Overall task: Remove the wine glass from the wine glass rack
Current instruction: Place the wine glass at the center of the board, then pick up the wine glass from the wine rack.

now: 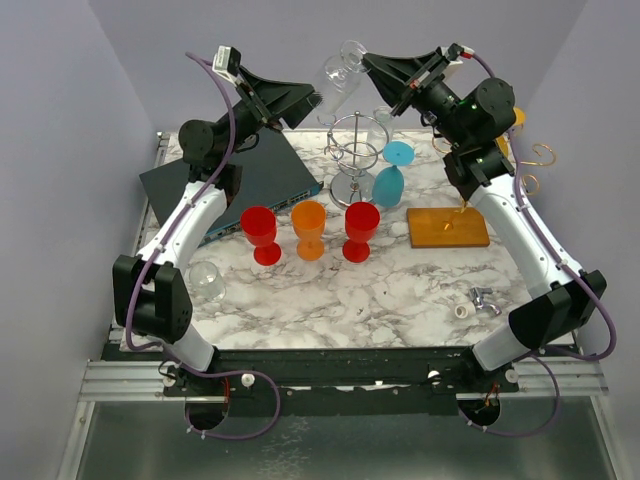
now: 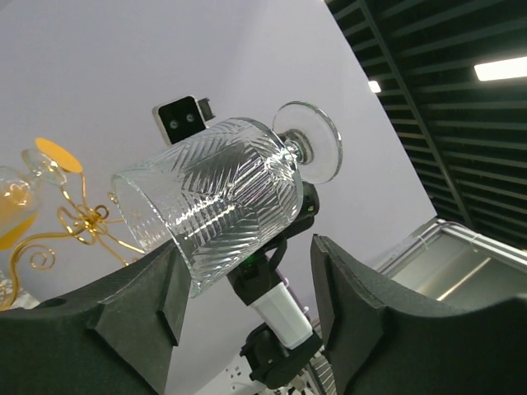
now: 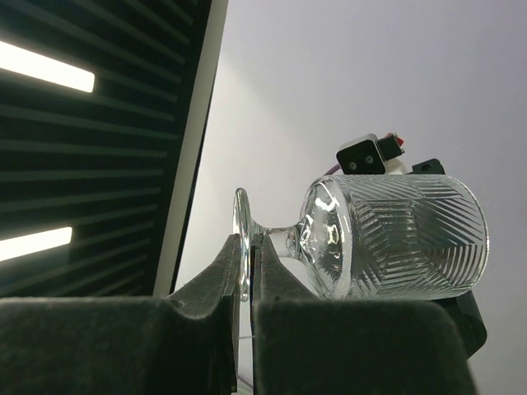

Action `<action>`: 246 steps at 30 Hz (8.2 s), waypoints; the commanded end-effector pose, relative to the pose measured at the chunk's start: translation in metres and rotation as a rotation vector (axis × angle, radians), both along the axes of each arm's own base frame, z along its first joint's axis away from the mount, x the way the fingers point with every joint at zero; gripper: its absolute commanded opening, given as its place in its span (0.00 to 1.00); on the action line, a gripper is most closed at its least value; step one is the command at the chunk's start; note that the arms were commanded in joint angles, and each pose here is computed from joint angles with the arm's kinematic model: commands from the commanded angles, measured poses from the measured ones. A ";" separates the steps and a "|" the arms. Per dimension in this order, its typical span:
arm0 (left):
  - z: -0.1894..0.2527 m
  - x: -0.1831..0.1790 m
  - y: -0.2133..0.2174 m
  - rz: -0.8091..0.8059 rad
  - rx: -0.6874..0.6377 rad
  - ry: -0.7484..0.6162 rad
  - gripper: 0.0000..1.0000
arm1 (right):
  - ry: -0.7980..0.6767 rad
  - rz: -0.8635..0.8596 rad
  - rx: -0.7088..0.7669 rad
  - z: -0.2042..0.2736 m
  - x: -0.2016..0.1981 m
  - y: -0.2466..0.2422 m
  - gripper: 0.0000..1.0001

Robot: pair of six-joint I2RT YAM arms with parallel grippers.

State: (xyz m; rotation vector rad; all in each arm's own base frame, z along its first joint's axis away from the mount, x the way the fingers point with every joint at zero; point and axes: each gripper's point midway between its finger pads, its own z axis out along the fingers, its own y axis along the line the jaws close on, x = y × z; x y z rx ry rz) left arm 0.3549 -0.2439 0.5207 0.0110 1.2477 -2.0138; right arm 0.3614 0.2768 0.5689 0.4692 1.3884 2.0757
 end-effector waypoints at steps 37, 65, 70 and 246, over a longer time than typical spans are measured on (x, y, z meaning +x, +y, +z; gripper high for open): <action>-0.018 -0.055 -0.001 0.181 0.363 0.128 0.00 | -0.174 -0.482 -0.591 -0.036 -0.044 -0.075 0.87; -0.267 -0.168 0.033 0.396 1.502 0.538 0.00 | -0.286 -0.708 -1.118 -0.052 -0.015 -0.123 1.00; -0.313 -0.172 0.048 0.437 1.616 0.609 0.00 | -0.296 -0.723 -1.120 -0.046 -0.014 -0.125 1.00; -0.183 -0.092 -0.018 0.177 0.985 0.293 0.66 | 0.342 -0.721 -0.806 -0.171 0.121 -0.366 0.01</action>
